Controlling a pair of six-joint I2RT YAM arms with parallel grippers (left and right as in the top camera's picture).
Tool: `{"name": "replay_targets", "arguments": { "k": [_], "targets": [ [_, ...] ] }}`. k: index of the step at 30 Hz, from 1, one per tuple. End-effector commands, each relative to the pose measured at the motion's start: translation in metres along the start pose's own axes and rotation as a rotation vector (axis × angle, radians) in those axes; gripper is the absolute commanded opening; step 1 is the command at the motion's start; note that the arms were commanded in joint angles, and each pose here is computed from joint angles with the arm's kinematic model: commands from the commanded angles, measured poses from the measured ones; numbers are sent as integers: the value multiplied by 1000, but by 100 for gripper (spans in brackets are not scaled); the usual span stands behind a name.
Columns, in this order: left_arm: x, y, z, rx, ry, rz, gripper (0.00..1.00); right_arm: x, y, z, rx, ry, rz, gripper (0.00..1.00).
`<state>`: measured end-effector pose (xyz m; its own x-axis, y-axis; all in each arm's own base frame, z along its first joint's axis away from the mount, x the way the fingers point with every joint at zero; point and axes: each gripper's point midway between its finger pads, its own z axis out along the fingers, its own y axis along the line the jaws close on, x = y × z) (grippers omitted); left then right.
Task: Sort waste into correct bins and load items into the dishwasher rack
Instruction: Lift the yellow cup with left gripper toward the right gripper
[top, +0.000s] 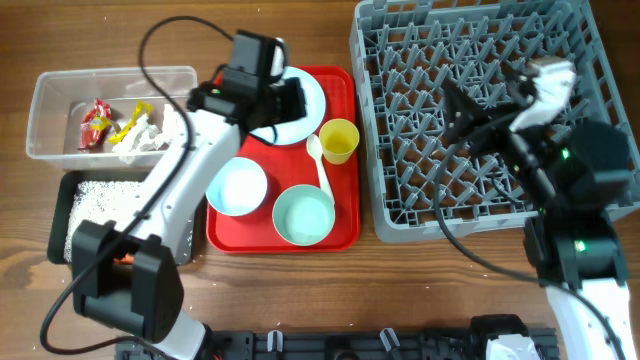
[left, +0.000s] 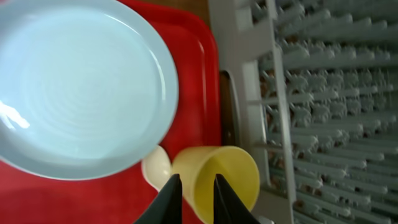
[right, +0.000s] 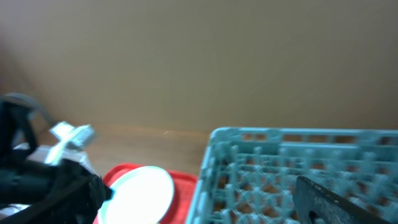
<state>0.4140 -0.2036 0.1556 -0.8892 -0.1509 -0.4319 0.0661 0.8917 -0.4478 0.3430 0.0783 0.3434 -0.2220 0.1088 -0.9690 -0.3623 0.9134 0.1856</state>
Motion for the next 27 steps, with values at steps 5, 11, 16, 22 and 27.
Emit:
{"name": "replay_targets", "arguments": {
  "k": [5,11,16,22,27],
  "targets": [
    [32,-10,42,7,119,20,25,56,5,39,-112,216,190,99],
    [52,5,59,-39,199,-1,25,92,-5,51,-92,333,216,100],
    [64,0,62,-43,232,15,25,109,-17,59,-41,380,231,100],
    [70,-1,64,-85,226,44,25,132,-23,61,-13,456,263,100],
    [81,11,71,-123,252,36,24,133,-23,62,-13,459,262,100]
  ]
}}
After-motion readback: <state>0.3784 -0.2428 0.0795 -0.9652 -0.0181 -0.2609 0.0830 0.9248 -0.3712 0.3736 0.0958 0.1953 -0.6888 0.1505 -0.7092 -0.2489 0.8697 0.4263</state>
